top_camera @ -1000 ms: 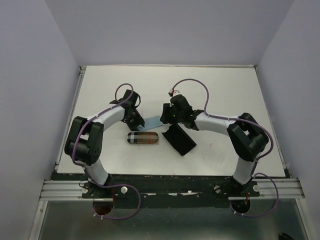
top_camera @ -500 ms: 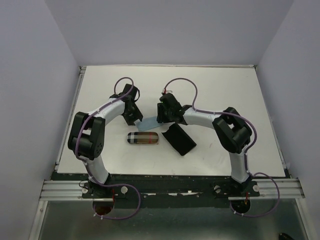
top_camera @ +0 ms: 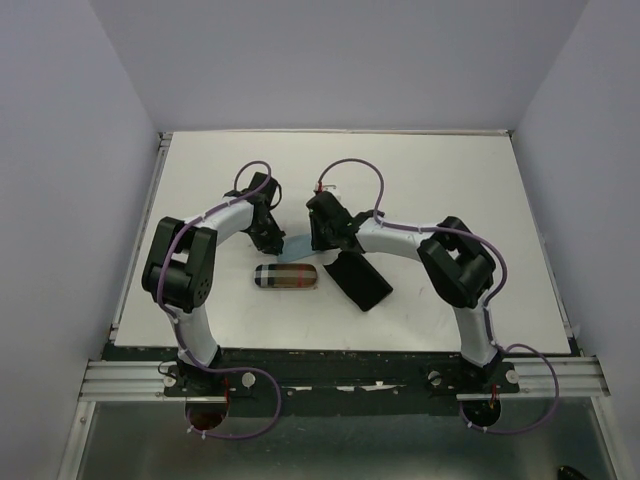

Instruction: Organize the sunglasses

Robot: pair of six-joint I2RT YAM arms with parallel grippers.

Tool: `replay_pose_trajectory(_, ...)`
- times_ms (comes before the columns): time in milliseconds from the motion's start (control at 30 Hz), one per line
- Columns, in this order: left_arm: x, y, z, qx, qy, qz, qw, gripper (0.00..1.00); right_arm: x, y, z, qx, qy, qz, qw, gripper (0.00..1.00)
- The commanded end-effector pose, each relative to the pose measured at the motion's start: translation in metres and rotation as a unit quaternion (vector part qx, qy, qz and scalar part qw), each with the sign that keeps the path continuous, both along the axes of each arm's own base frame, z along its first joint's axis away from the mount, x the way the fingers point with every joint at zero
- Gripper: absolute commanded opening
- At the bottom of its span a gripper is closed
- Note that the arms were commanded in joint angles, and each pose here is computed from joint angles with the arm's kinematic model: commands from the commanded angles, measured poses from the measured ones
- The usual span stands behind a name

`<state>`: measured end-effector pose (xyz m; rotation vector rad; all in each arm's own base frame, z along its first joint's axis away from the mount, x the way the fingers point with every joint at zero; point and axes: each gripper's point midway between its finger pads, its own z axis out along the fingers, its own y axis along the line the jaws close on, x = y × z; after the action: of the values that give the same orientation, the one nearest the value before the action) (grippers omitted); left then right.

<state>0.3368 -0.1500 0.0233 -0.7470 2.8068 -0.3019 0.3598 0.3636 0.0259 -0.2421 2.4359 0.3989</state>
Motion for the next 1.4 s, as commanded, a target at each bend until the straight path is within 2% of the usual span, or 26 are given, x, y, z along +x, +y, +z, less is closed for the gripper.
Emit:
replay_pose_trajectory(0, -0.004, -0.005, -0.006, -0.009, 0.009, -0.015, 1.000, 0.06, -0.015, -0.014, -0.025, -0.055, 0.026, -0.020, 0.998, 0.34)
replay_pose_trajectory(67, -0.002, -0.006, -0.002, -0.009, 0.003, -0.018, 1.000, 0.00, -0.014, -0.015, -0.025, -0.056, 0.023, -0.027, 0.998, 0.31)
replay_pose_trajectory(267, 0.008, -0.012, 0.018, -0.020, -0.039, -0.035, 0.998, 0.00, -0.012, -0.007, -0.014, -0.037, 0.008, -0.020, 0.999, 0.17)
replay_pose_trajectory(400, 0.013, -0.022, 0.034, -0.036, -0.073, -0.055, 0.995, 0.00, -0.011, -0.001, 0.005, -0.010, -0.017, -0.016, 1.000, 0.01)
replay_pose_trajectory(700, 0.005, -0.039, 0.058, -0.040, -0.119, -0.091, 0.988, 0.00, -0.018, -0.012, 0.037, 0.026, -0.048, -0.031, 0.998, 0.01)
replay_pose_trajectory(1000, -0.005, -0.047, 0.068, -0.046, -0.131, -0.109, 0.984, 0.00, -0.037, -0.018, 0.048, 0.052, -0.036, -0.036, 0.997, 0.01)
replay_pose_trajectory(1367, -0.028, -0.093, 0.100, -0.058, -0.171, -0.199, 0.963, 0.00, -0.078, -0.073, 0.070, 0.073, -0.027, -0.116, 0.990, 0.01)
